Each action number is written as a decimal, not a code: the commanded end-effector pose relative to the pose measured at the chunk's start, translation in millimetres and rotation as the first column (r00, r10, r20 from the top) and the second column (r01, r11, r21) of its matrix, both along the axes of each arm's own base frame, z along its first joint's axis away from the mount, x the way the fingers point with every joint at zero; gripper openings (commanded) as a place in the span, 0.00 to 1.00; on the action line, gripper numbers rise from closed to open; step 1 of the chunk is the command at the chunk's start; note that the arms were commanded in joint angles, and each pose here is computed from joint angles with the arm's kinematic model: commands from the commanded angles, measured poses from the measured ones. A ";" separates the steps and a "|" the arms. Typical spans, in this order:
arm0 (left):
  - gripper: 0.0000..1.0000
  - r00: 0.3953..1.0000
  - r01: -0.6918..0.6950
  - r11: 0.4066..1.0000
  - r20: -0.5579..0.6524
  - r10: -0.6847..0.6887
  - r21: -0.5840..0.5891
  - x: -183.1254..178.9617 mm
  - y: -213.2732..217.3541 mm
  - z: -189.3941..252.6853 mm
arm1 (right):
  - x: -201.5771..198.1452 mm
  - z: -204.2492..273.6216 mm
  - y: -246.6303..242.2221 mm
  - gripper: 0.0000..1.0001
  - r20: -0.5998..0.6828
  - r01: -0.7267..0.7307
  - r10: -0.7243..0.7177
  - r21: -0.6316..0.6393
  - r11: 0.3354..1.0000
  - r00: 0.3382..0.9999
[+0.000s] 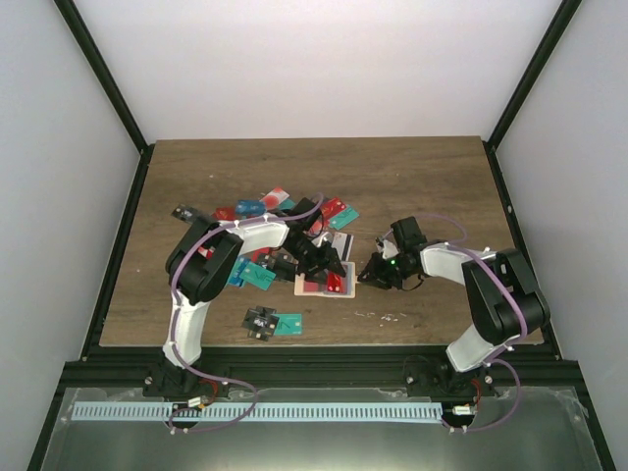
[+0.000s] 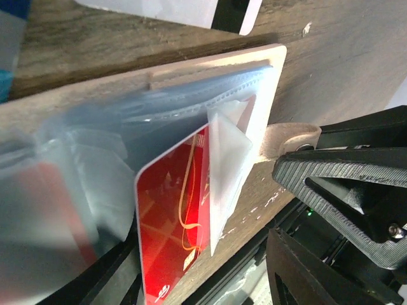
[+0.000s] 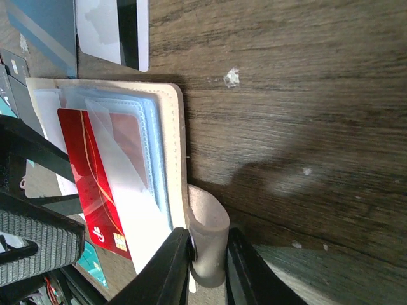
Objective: Put the credit cards into the card holder
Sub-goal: Insert the credit card into the card holder.
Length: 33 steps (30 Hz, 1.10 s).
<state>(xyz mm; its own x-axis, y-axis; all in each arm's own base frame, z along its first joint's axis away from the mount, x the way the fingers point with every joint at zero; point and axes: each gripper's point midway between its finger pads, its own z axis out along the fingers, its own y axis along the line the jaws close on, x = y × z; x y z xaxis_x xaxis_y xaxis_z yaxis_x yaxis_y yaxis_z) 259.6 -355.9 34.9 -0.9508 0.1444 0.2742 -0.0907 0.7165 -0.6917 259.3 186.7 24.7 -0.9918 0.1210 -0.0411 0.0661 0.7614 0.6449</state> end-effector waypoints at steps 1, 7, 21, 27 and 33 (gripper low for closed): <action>0.55 1.000 -0.007 0.997 -0.014 0.008 0.073 -7.0 12.4 -0.8 | 11.7 16.3 2.9 0.18 0.053 -0.007 0.006 0.015 1.000 0.999; 0.64 0.999 -0.009 0.998 -0.031 0.011 0.064 -10.1 12.3 10.5 | 17.0 20.7 3.8 0.19 0.065 -0.005 0.004 0.013 1.000 0.998; 0.80 0.999 0.023 0.978 0.042 -0.033 0.207 -5.9 34.8 19.6 | 21.0 23.8 4.9 0.19 0.077 -0.004 0.003 0.015 1.000 0.997; 0.70 0.992 0.015 0.982 0.118 -0.037 0.187 8.6 28.0 36.4 | 21.4 27.7 5.1 0.21 0.092 -0.019 0.018 0.014 1.000 0.996; 0.39 0.987 0.028 0.977 0.148 -0.060 0.214 10.8 30.0 32.4 | 23.0 34.3 4.0 0.29 0.113 -0.047 0.048 -0.006 0.999 0.992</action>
<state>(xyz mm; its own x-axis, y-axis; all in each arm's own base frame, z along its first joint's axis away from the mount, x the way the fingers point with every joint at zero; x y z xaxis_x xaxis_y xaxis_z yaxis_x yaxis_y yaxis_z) 267.1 -326.9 55.3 -0.9705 0.1222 0.2077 -0.0086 0.8438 -0.5366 269.9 189.8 38.5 -0.9916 0.1005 -0.0809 0.0242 0.7610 0.6482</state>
